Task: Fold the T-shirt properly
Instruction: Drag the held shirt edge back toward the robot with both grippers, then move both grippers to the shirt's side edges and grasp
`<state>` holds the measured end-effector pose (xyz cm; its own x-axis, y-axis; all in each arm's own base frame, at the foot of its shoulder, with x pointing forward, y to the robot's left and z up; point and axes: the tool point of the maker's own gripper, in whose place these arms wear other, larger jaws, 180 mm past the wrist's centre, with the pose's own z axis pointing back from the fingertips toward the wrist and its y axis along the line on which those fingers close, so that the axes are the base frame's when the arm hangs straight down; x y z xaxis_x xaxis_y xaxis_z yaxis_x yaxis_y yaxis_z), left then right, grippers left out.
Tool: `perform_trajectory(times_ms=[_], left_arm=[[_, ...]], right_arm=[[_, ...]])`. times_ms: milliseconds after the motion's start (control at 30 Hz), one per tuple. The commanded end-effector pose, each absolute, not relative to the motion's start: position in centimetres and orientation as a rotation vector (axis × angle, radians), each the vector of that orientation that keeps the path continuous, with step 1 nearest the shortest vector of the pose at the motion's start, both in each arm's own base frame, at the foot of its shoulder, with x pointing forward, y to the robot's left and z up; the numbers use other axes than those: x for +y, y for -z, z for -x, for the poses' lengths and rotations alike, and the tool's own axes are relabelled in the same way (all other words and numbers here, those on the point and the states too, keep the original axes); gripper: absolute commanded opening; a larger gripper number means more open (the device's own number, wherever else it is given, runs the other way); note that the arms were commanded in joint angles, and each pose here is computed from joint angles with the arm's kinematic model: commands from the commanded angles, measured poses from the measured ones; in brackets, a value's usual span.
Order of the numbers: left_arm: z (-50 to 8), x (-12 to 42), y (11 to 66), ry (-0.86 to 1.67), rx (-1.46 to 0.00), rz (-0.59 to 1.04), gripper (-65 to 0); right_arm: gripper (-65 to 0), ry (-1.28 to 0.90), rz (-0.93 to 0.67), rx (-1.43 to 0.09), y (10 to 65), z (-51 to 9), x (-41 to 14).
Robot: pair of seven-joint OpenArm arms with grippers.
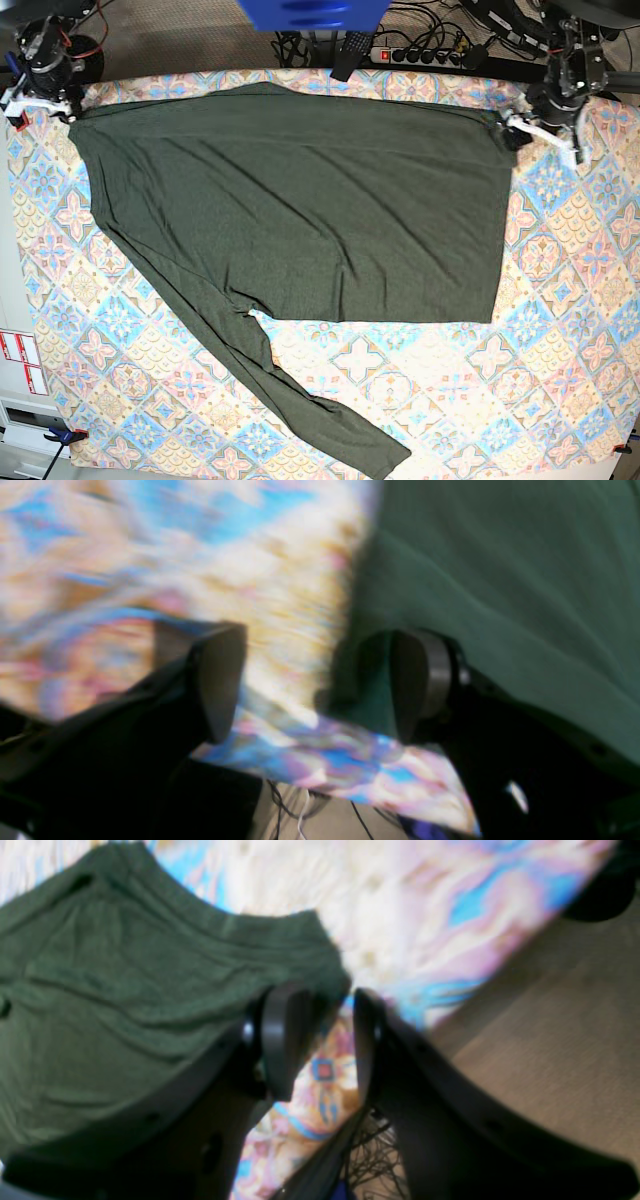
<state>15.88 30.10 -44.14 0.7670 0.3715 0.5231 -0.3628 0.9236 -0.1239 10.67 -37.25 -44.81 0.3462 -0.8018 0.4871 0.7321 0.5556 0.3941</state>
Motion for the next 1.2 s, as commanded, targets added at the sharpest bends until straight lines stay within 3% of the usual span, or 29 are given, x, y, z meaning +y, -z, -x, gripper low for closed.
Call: perform_trajectory(times_ms=[0,500,900,1167], left_arm=[[-17.0,30.6,42.7,-0.379,-0.622,0.007,-18.6],[-24.7,31.7,37.6,-0.385,-0.838,0.016,-18.2],[-35.2,31.0,39.6,-0.482,-0.764,0.143,-18.4],[-40.3,28.5,39.9,-0.398,-0.753,0.117,-18.6]], right_arm=[[-45.5,0.985,-0.094,-0.743,43.6,-11.1,-38.4],[-45.5,0.983,-0.103,-0.8,42.4,-13.0,-39.0],[-45.5,0.688,-0.216,-0.916,37.7,-21.7,-33.1],[-45.6,0.663,-0.242,-0.935,37.2,-23.1,-32.2]])
